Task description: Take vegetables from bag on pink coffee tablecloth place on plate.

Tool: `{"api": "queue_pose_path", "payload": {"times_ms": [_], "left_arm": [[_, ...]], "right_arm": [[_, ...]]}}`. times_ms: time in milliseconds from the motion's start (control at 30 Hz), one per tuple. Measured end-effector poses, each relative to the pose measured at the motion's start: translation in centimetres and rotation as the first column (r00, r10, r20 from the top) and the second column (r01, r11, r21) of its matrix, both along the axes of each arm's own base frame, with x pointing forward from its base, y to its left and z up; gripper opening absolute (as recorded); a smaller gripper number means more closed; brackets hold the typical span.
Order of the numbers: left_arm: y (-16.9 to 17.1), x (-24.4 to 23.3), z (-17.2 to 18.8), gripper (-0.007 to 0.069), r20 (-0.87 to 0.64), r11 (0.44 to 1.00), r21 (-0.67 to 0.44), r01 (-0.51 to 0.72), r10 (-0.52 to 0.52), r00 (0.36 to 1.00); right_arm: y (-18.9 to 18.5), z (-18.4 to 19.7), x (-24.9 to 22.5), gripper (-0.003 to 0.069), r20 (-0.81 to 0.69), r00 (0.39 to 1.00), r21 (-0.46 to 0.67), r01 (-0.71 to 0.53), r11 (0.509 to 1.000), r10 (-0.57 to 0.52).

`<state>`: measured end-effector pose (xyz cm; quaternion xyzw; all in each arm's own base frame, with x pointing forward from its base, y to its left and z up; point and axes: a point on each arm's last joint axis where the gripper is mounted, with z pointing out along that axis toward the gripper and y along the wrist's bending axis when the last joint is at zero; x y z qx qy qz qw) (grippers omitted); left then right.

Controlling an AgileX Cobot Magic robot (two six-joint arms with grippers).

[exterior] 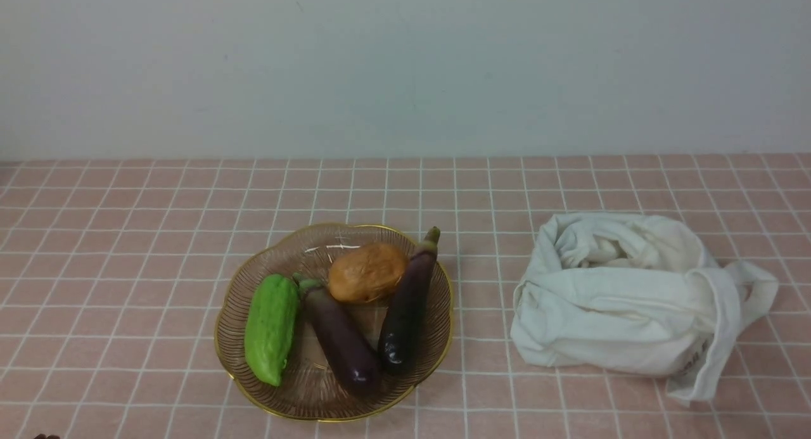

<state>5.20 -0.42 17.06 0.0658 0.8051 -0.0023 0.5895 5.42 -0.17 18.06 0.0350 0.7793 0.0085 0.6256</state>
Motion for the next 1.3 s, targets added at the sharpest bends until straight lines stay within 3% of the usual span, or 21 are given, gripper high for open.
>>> {"api": "queue_pose_path", "payload": {"times_ms": [1300], "left_arm": [[0.00, 0.00, 0.00, -0.0005, 0.000, 1.000, 0.000, 0.000, 0.000, 1.000]], "right_arm": [[0.00, 0.00, 0.00, -0.0015, 0.001, 1.000, 0.019, 0.005, 1.000, -0.005]]}}
